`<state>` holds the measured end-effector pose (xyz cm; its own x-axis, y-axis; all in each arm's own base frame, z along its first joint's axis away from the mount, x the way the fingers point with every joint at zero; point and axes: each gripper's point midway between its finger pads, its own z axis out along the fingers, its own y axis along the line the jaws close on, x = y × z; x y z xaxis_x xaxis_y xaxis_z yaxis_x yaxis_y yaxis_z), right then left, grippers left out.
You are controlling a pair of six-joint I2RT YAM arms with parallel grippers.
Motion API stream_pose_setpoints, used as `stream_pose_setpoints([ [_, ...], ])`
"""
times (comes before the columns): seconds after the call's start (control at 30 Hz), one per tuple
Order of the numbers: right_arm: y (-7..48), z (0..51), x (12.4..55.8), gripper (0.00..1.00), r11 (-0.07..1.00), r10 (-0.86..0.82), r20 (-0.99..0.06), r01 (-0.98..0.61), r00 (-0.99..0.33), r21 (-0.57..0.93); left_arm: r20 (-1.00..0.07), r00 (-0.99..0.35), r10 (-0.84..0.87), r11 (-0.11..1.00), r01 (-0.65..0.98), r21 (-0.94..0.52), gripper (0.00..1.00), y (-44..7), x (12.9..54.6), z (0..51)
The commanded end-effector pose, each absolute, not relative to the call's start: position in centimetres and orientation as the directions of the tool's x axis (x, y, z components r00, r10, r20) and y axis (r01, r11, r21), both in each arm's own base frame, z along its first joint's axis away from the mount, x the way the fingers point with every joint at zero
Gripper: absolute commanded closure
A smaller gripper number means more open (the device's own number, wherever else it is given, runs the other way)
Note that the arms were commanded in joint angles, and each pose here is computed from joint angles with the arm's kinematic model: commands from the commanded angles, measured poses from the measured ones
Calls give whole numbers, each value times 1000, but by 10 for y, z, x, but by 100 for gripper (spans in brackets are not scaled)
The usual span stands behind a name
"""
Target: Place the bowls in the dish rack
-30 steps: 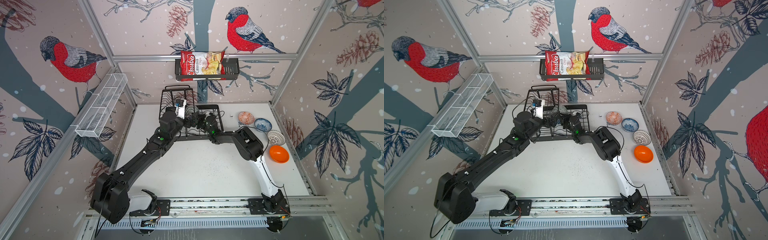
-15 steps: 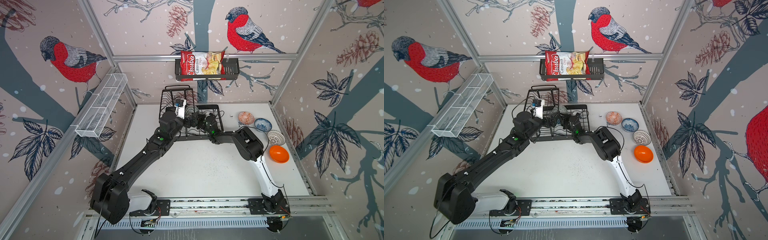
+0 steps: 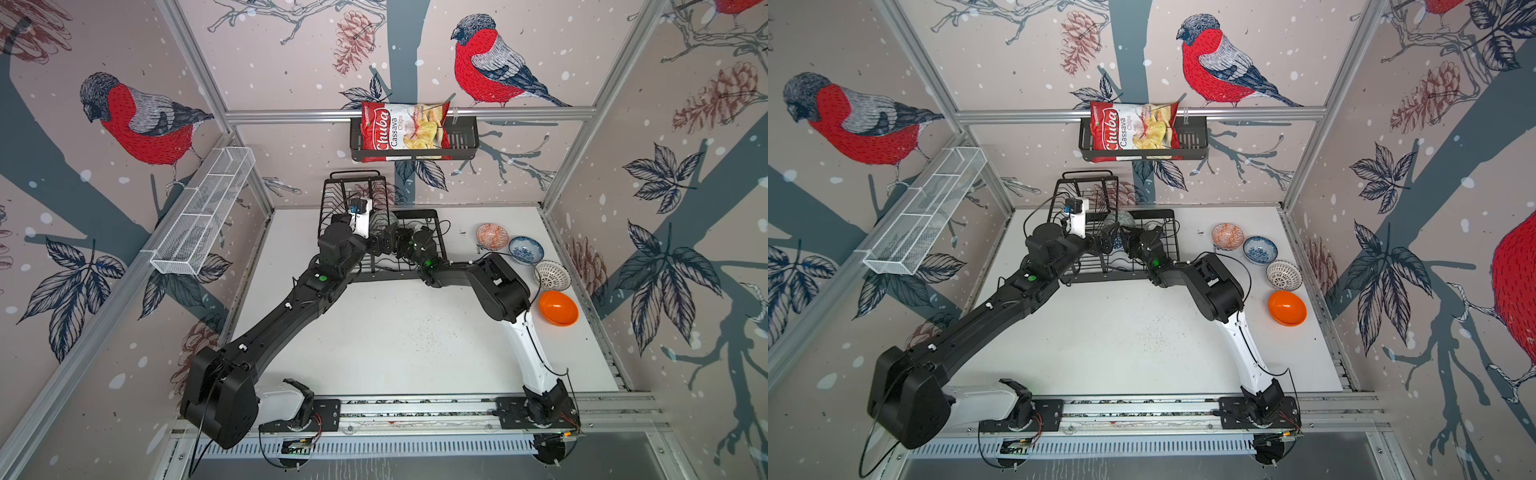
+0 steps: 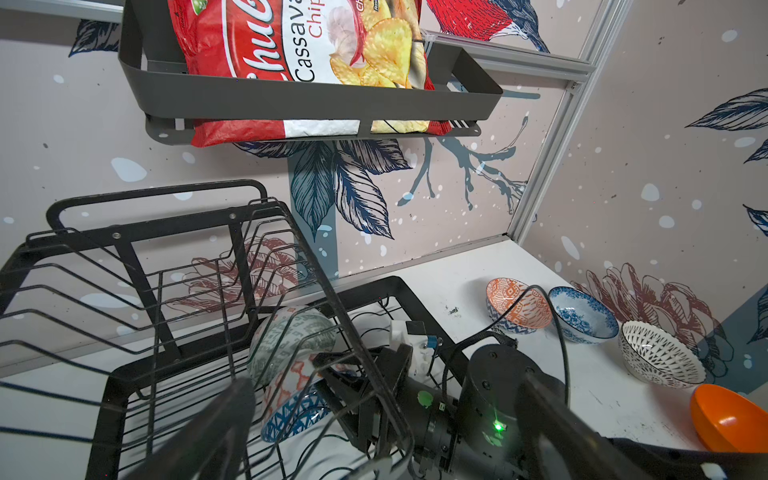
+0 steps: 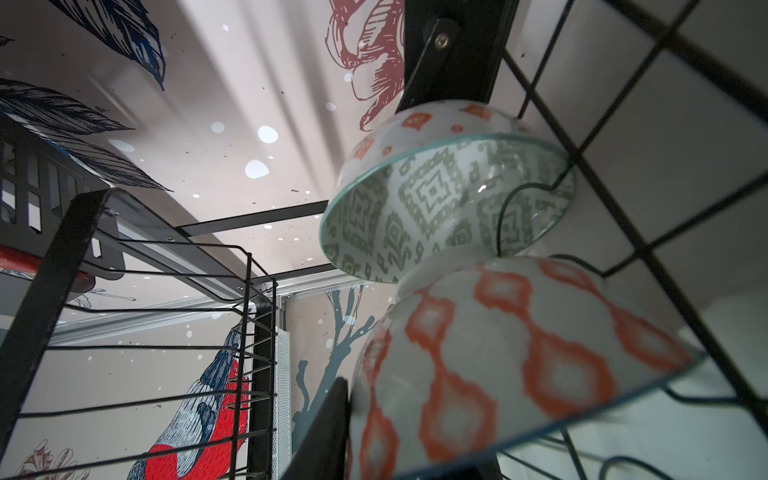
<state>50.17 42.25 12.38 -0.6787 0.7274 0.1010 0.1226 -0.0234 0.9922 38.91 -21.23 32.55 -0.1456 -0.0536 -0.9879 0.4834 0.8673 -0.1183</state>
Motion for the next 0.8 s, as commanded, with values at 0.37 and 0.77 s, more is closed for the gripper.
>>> stream_pose_setpoints([
  [0.37,419,136,500,68,-13,725,76,97,-684,995,-989,-128,-70,858,499,-125,3,-213,387,333],
  [0.77,405,151,495,61,11,734,36,65,-678,998,-988,-127,-85,849,511,-138,3,-215,384,335],
])
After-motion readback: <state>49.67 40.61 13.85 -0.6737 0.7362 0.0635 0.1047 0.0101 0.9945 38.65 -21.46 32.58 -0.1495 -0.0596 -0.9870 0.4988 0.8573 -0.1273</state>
